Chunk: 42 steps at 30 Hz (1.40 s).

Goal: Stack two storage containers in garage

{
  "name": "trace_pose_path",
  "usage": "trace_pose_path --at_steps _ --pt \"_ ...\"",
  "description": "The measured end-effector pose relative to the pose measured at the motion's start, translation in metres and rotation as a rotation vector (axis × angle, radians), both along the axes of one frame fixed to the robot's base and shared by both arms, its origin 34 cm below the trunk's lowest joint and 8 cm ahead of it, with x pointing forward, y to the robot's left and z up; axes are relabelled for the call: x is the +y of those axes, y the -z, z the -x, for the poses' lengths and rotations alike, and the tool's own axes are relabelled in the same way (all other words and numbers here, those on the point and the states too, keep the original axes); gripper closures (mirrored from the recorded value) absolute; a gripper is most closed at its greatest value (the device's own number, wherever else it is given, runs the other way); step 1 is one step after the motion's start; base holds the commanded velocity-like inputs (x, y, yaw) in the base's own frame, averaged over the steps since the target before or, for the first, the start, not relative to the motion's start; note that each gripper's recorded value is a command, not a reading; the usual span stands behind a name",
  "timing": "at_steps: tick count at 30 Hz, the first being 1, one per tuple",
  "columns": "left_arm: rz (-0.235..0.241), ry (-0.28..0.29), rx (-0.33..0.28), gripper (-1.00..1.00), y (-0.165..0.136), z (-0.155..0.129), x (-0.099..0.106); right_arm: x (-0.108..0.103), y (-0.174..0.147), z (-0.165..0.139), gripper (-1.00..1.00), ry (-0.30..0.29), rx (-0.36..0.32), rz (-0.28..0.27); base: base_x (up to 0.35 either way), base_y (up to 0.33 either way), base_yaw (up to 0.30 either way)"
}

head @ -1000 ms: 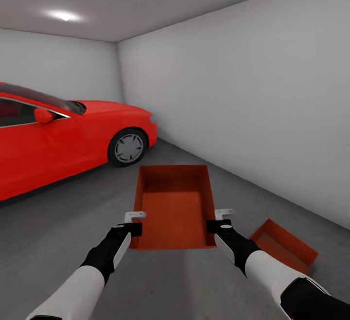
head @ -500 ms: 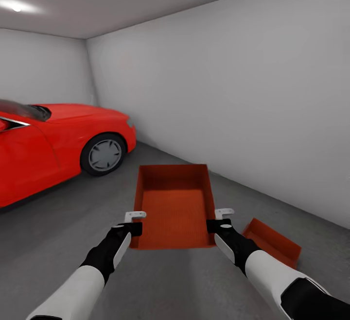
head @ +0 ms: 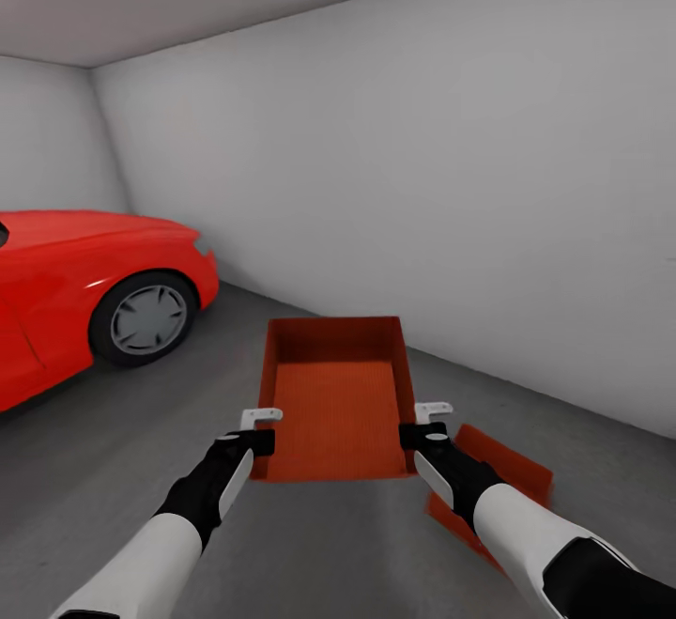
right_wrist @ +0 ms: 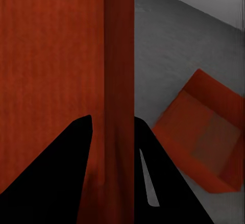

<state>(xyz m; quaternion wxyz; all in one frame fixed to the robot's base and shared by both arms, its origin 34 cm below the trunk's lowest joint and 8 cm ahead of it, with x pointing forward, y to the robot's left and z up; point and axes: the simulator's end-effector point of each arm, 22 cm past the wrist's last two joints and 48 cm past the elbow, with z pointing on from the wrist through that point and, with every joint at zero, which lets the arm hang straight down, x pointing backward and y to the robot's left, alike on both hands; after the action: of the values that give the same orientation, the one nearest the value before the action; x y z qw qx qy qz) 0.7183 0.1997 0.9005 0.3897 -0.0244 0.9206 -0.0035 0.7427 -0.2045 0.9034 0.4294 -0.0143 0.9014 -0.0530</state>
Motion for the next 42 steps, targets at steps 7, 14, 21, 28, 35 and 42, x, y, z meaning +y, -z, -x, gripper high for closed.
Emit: trace_pose_path --at_steps 7,14,21,28,35,42 --pt "0.001 -0.001 0.004 1.00 0.0015 0.0009 -0.0001 -0.0001 0.0014 0.0009 1.00 0.001 0.004 0.000 0.319 0.078 -0.285" --pt "0.000 0.000 -0.001 1.00 -0.0005 -0.0003 0.0000 0.0000 -0.0006 -0.0004 1.00 -0.001 -0.001 0.000 0.319 0.078 -0.285" --pt "-0.001 0.000 -0.002 1.00 -0.0008 -0.0005 0.0001 0.0001 -0.0007 -0.0005 1.00 0.000 -0.002 0.000 0.316 0.072 -0.285" --pt "-0.001 0.001 -0.003 1.00 -0.0013 -0.0009 0.0002 0.0003 -0.0012 -0.0008 1.00 -0.001 -0.003 0.000 0.302 0.015 -0.285" --pt "-0.001 0.001 -0.004 1.00 -0.0015 -0.0011 0.0002 0.0003 -0.0014 -0.0010 1.00 -0.001 -0.004 0.000 0.294 0.000 -0.285" --pt "-0.001 0.001 -0.004 1.00 -0.0016 -0.0011 0.0002 0.0003 -0.0016 -0.0011 1.00 -0.001 -0.004 0.000 0.294 0.000 -0.285"
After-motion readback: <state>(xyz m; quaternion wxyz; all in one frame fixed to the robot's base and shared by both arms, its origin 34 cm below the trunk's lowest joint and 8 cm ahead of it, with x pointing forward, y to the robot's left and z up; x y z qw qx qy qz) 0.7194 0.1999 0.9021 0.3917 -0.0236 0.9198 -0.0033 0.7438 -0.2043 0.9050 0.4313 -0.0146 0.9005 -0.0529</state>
